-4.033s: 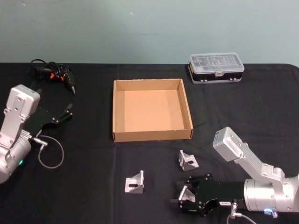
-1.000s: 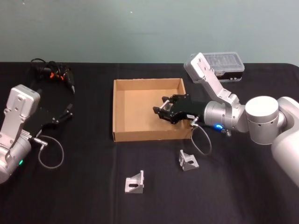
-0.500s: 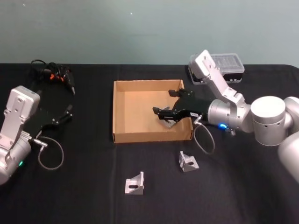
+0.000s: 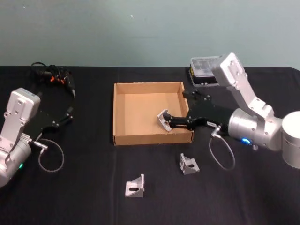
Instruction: Use one hand to pick up the angle iron from the table and place it into the box.
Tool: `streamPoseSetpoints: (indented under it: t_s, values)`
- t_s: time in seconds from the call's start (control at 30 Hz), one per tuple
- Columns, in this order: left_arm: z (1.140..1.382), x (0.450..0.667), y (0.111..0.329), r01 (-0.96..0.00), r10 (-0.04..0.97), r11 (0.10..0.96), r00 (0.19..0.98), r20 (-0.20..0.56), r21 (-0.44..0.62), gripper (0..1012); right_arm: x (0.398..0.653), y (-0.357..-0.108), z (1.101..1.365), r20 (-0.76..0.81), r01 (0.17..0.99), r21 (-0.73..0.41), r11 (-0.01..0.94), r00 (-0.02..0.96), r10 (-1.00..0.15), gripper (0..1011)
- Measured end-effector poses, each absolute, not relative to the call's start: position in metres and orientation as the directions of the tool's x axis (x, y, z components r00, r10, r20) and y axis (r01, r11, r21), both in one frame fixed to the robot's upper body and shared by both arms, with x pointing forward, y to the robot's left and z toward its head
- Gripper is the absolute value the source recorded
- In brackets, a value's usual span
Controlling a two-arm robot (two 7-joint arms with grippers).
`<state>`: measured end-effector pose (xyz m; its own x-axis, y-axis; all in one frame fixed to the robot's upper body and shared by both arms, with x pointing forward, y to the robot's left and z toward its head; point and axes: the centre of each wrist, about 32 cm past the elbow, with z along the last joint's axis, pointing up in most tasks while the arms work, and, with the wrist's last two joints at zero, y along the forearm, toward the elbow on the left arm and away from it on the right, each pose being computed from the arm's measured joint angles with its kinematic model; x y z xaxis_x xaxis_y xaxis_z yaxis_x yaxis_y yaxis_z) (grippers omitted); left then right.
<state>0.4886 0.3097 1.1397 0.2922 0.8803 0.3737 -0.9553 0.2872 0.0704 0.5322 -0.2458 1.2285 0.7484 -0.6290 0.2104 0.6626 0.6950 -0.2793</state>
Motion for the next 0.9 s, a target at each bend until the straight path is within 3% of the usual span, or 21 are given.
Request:
streamPoseSetpoints:
  t_s: [0.4,0.9]
  values:
    - [1.140,0.489,0.310,-0.955,0.880,0.287,0.292,0.374,0.070,1011,0.469,-0.249,1.244,0.092,0.688,-0.306,0.658,0.709,-0.699,1000]
    - [1.140,0.489,0.310,-0.955,0.880,0.287,0.292,0.374,0.070,1011,0.450,-0.244,1.235,-0.070,0.623,-0.458,0.634,0.686,-0.725,1000]
